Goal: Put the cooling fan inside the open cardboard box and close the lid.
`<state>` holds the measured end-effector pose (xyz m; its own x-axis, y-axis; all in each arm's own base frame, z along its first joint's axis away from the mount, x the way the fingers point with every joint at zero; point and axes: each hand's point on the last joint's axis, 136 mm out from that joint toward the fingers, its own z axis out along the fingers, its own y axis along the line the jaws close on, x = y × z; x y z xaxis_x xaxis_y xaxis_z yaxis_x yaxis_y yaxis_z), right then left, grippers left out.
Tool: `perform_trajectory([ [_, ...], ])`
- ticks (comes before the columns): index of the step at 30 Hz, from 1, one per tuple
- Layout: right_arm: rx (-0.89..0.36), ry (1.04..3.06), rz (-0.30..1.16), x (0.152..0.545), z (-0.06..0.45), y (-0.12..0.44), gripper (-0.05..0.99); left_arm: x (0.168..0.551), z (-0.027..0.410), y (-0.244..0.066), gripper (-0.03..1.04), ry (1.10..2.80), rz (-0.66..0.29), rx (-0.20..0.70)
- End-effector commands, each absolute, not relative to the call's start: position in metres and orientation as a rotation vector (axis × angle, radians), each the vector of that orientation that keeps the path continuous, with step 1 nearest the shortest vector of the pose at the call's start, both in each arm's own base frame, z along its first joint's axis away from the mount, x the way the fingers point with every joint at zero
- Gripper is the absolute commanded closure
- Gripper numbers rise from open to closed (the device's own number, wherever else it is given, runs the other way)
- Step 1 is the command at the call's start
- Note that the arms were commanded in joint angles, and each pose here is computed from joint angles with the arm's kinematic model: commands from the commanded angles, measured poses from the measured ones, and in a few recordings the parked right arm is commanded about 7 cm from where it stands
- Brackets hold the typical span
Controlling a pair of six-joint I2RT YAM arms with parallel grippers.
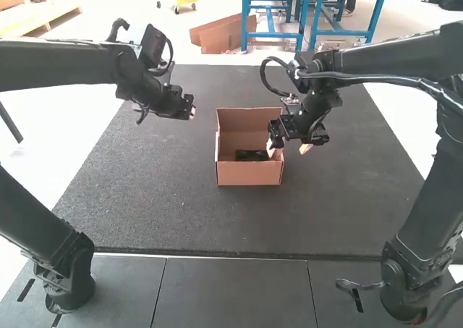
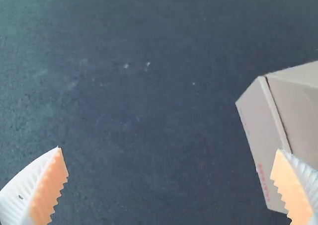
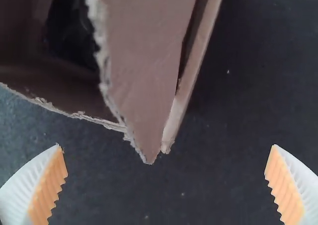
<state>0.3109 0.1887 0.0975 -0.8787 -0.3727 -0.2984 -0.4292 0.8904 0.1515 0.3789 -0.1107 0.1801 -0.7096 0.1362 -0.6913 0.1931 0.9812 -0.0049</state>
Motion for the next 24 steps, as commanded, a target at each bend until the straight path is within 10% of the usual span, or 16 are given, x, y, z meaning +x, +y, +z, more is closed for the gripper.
perform_trajectory([
  [1,-0.645,2.649,0.357,0.315,0.142,0.193,0.02,0.401,0.211,-0.111,0.04,2.280,-0.063,0.210],
  [24,-0.421,2.082,0.297,0.340,0.257,0.156,0.02,0.442,0.204,-0.226,0.04,2.261,-0.164,0.443],
])
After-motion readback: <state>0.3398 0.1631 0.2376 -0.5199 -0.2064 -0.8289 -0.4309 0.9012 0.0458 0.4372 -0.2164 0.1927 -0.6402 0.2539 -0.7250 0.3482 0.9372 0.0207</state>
